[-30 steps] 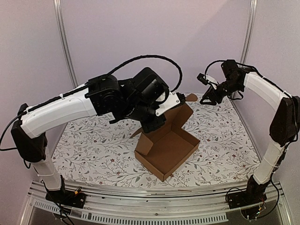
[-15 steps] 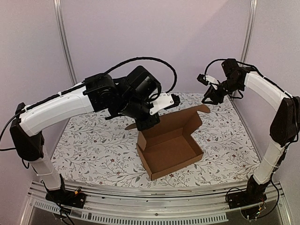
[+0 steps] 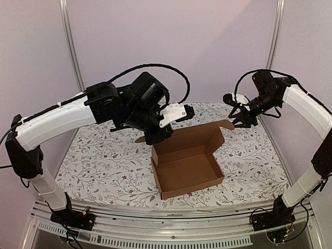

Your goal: Fold the paper box

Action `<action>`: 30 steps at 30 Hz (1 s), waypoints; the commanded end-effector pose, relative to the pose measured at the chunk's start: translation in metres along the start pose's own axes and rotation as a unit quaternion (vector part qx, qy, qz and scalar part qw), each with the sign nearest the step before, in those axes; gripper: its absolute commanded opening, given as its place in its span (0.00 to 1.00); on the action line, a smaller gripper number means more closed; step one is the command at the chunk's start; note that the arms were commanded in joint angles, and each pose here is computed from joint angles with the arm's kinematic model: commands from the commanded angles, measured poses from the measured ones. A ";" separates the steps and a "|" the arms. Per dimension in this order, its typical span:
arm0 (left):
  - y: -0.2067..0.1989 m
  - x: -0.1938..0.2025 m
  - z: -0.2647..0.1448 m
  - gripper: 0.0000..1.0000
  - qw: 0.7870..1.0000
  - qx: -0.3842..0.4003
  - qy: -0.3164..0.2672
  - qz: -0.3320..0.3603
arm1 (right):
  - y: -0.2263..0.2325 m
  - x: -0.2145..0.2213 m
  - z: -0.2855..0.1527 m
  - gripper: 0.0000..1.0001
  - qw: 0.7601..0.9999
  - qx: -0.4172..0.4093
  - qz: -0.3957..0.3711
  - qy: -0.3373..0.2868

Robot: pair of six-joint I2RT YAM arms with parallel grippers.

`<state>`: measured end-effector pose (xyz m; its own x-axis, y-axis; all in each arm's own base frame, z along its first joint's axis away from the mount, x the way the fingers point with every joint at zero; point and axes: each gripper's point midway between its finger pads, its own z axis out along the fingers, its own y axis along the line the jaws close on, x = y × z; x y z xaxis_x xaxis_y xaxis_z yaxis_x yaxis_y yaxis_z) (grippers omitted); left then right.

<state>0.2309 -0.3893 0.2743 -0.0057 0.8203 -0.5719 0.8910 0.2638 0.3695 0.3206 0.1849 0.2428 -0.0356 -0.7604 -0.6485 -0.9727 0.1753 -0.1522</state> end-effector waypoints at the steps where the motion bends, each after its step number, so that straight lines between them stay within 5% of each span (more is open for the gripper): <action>1: -0.004 0.006 0.002 0.00 1.000 0.015 0.001 0.002 | 0.015 -0.007 -0.002 0.48 0.999 -0.015 -0.026 -0.015; 18: 0.005 0.006 0.001 0.00 1.000 -0.001 -0.001 -0.016 | 0.071 -0.025 -0.010 0.54 0.993 -0.079 -0.086 -0.019; 30: -0.005 0.007 0.005 0.00 1.000 0.022 -0.005 -0.009 | 0.056 -0.049 -0.001 0.49 0.996 -0.049 -0.051 -0.063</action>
<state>0.2293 -0.3948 0.2702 -0.0014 0.8064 -0.5914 0.9019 0.2565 0.3476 0.2657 0.2258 0.2594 0.0991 -0.7100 -0.6972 -0.9890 0.0069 -0.1476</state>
